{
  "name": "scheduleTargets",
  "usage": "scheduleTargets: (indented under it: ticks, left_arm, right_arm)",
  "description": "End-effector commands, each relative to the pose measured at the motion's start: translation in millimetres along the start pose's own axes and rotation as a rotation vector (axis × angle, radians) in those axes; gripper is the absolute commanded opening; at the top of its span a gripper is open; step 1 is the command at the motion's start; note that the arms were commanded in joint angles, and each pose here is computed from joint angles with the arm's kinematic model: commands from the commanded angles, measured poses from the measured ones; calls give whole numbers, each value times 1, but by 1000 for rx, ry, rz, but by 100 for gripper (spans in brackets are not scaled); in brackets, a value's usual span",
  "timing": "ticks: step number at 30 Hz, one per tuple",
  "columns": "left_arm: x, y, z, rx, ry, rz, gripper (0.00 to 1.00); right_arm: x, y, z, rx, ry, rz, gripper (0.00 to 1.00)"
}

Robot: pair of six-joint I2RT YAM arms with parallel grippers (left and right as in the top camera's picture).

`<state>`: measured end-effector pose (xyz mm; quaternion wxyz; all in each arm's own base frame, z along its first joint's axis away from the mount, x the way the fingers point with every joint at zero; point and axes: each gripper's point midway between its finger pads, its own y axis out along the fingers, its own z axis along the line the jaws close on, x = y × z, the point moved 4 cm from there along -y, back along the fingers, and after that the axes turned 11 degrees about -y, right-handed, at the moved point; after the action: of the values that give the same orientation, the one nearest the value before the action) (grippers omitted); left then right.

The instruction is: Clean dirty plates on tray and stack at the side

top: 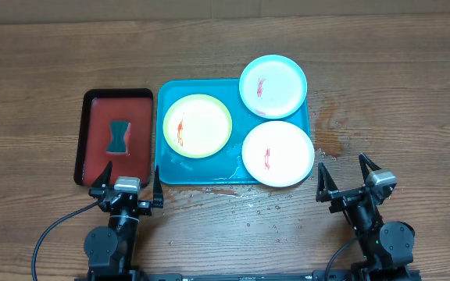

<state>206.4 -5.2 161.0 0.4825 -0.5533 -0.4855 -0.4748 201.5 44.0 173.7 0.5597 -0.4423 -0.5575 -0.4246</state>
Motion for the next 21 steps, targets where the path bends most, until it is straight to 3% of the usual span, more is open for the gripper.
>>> scheduleTargets:
  ticks: [1, 21]
  left_arm:
    - [-1, 0, 2, 11, 19, -3, 100]
    - [-1, 0, 1, 8, 12, -2, 100]
  right_arm:
    - [-3, 0, 1, 6, -3, 1, 100]
    - [1, 0, 1, 6, -5, -15, 100]
